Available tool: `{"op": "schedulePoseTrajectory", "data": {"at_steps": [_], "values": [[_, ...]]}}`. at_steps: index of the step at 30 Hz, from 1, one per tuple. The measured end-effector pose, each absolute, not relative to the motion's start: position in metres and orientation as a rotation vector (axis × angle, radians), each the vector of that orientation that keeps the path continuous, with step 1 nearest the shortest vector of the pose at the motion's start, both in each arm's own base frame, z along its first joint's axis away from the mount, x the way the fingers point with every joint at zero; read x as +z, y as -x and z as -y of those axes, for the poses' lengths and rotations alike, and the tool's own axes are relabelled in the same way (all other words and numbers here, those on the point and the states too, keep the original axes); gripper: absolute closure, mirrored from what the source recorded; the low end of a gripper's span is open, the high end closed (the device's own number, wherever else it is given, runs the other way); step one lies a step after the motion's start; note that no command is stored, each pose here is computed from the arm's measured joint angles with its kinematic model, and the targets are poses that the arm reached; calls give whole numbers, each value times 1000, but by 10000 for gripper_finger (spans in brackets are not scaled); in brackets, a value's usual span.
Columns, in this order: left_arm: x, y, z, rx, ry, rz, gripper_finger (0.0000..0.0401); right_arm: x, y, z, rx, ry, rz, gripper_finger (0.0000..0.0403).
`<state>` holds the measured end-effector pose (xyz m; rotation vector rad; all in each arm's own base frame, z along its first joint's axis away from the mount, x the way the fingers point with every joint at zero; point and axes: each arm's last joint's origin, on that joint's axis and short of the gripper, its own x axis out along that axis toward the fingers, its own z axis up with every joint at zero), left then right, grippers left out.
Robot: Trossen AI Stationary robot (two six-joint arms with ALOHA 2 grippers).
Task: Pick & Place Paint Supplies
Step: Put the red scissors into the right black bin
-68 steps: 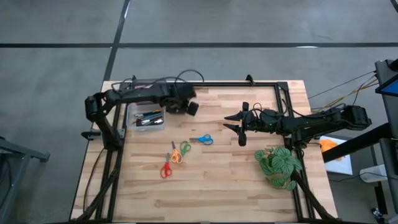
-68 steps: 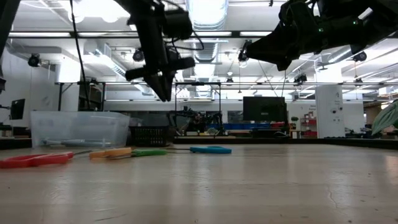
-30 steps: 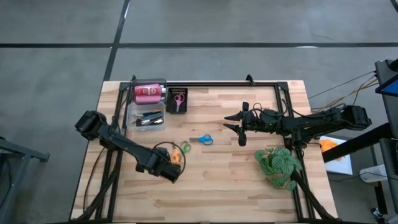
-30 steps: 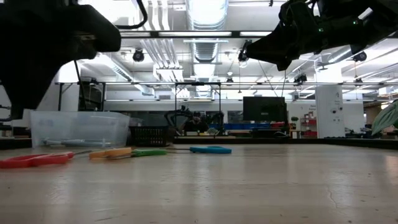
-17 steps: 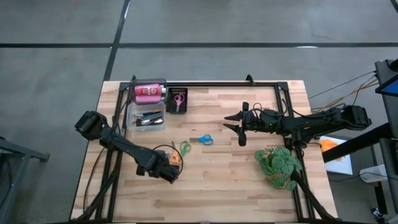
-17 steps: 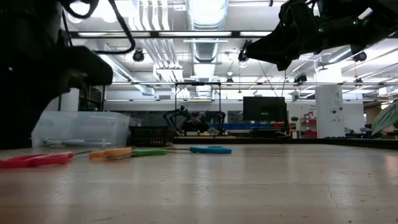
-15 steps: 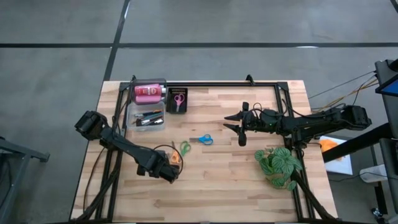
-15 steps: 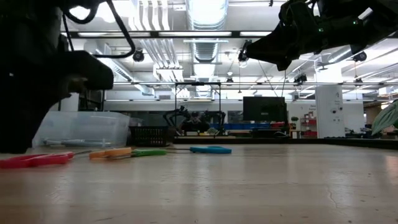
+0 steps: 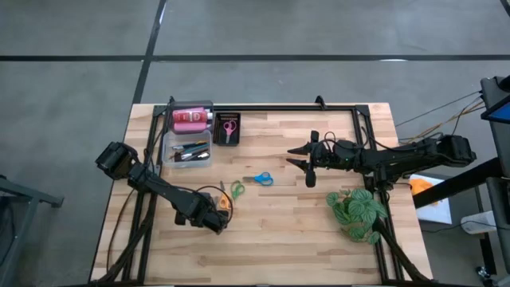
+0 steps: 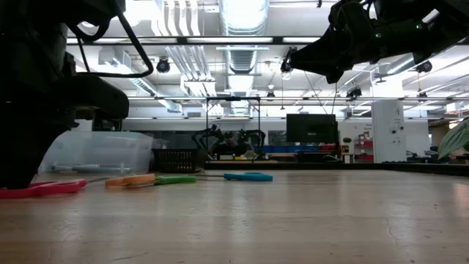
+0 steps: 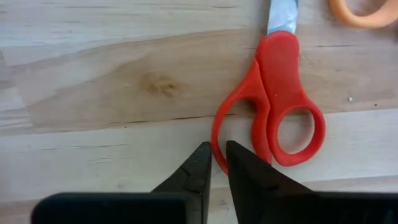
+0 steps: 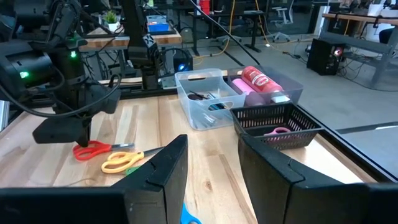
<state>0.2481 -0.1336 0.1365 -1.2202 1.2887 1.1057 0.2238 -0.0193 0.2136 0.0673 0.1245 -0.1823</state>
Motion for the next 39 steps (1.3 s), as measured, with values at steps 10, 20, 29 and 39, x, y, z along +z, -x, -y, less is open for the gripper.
{"op": "schedulePoseTrajectory", "data": {"at_steps": [10, 20, 29, 39], "values": [[137, -249, 134, 1104, 1219, -1279, 394, 214, -224, 19, -182, -67, -125, 261], [139, -251, 135, 1080, 1237, -1285, 400, 214, -224, 19, -182, -68, -125, 261], [164, -250, 134, 989, 1282, -1231, 401, 214, -224, 19, -182, -67, -125, 261], [192, -243, 115, 1016, 1243, -983, 401, 214, -224, 19, -182, -67, -124, 261]]}}
